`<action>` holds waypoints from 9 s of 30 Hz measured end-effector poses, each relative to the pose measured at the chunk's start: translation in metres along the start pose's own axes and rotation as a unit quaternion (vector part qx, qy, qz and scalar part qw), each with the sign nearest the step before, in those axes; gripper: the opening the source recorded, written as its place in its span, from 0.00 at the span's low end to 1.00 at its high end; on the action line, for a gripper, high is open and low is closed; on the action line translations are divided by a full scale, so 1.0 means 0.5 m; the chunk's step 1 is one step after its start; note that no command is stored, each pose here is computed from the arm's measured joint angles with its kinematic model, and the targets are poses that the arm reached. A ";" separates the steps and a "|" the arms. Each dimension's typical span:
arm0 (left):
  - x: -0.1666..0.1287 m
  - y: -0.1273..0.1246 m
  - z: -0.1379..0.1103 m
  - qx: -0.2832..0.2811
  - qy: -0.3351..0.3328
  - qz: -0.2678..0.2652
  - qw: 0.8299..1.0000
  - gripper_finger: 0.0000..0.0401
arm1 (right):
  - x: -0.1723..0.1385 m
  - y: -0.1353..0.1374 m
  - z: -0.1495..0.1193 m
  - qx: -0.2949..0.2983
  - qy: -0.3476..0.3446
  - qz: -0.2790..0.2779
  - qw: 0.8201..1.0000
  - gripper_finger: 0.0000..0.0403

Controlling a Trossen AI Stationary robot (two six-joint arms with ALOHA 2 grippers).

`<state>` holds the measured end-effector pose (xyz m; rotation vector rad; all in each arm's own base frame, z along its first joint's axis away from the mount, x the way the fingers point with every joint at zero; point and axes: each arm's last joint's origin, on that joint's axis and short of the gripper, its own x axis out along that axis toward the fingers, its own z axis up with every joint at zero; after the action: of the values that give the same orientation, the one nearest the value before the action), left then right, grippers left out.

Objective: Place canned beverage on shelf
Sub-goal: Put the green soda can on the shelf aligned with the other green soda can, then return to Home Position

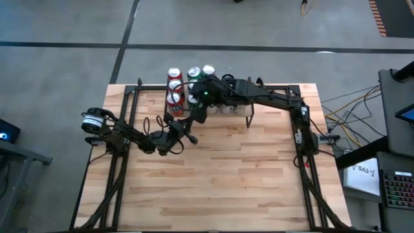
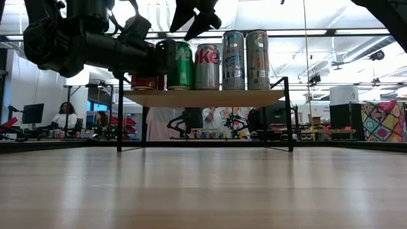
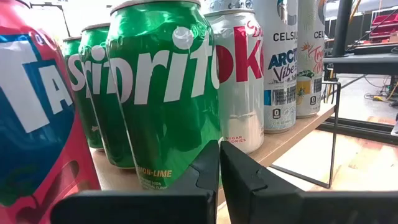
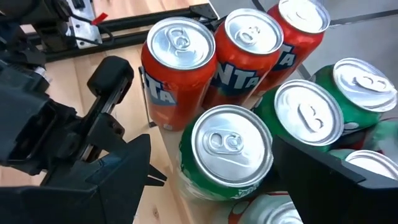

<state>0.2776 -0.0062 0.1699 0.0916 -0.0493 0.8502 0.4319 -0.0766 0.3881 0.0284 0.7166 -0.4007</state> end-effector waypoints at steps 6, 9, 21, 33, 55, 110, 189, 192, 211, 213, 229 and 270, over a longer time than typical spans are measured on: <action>-0.014 -0.010 0.007 0.002 -0.004 -0.015 1.000 0.00 | -0.026 -0.005 0.006 0.000 -0.012 0.001 1.000 0.79; -0.057 -0.032 0.030 0.023 -0.016 -0.047 0.998 0.00 | -0.053 -0.003 0.009 0.001 -0.018 0.006 1.000 0.79; -0.233 0.014 0.236 0.066 -0.129 -0.121 0.982 0.00 | -0.193 0.071 -0.009 -0.036 -0.017 0.063 0.997 0.78; -0.240 0.014 0.310 0.157 -0.044 -0.225 0.961 0.00 | -0.273 0.211 -0.067 -0.136 0.007 0.099 0.986 0.66; -0.003 -0.065 0.174 0.216 0.197 -0.123 0.948 0.00 | -0.313 0.280 -0.230 -0.141 -0.021 0.138 0.980 0.60; 0.083 -0.025 0.146 0.221 0.205 -0.030 0.953 0.00 | -0.333 0.208 -0.321 -0.101 -0.092 0.162 0.977 0.62; -0.287 0.316 0.161 -0.004 -0.100 -0.280 0.955 0.00 | -0.350 -0.037 -0.591 0.030 -0.384 0.169 0.907 0.60; -0.287 0.315 0.158 -0.007 -0.098 -0.281 0.955 0.00 | -0.356 -0.046 -0.609 0.039 -0.400 0.167 0.900 0.60; -0.290 0.264 0.042 -0.039 -0.057 -0.291 0.954 0.00 | -0.262 -0.049 -0.758 0.061 -0.441 0.137 0.885 0.60; -0.290 0.263 0.037 -0.045 -0.041 -0.293 0.954 0.00 | -0.253 -0.050 -0.762 0.062 -0.419 0.108 0.899 0.60; -0.280 0.283 0.017 0.015 0.018 -0.069 0.997 0.00 | -0.237 -0.049 -0.774 -0.003 -0.380 0.062 0.923 0.60; -0.280 0.283 0.017 -0.020 0.020 -0.070 0.997 0.00 | -0.235 -0.048 -0.776 -0.005 -0.376 0.061 0.925 0.60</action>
<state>0.0788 -0.0191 0.1758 0.0393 -0.0219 0.7102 0.0972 0.0044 0.1725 -0.0884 -0.0442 -0.2551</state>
